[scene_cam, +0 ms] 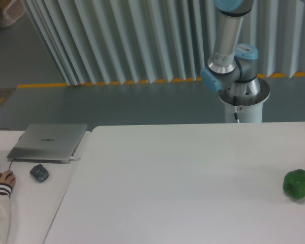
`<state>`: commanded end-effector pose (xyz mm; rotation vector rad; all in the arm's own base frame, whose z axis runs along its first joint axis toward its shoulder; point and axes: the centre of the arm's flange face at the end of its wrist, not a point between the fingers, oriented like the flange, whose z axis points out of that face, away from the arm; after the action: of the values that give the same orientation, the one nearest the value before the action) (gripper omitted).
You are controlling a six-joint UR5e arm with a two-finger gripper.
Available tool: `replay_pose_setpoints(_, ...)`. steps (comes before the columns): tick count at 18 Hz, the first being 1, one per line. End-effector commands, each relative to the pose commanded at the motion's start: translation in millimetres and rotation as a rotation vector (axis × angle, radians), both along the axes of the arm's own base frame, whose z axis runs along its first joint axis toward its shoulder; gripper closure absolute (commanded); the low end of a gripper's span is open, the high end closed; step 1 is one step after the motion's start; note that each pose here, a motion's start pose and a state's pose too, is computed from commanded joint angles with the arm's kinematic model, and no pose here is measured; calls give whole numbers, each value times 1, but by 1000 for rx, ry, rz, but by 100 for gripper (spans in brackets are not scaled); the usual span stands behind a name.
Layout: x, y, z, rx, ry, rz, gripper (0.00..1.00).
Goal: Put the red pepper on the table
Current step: 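Carry the red pepper back and lower it beside the green pepper, then lower the held red pepper onto the table surface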
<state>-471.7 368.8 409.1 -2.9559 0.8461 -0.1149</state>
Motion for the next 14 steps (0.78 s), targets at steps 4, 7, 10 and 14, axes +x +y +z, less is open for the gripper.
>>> replay_pose_setpoints(4, 61, 64, 0, -2, -12, 133, 100)
replay_pose_setpoints(7, 97, 107, -4, 25, 31, 235, 100)
replay_pose_setpoints(10, 126, 132, -12, 54, 63, 235, 100)
replay_pose_setpoints(14, 140, 154, -22, 42, 96, 293, 100)
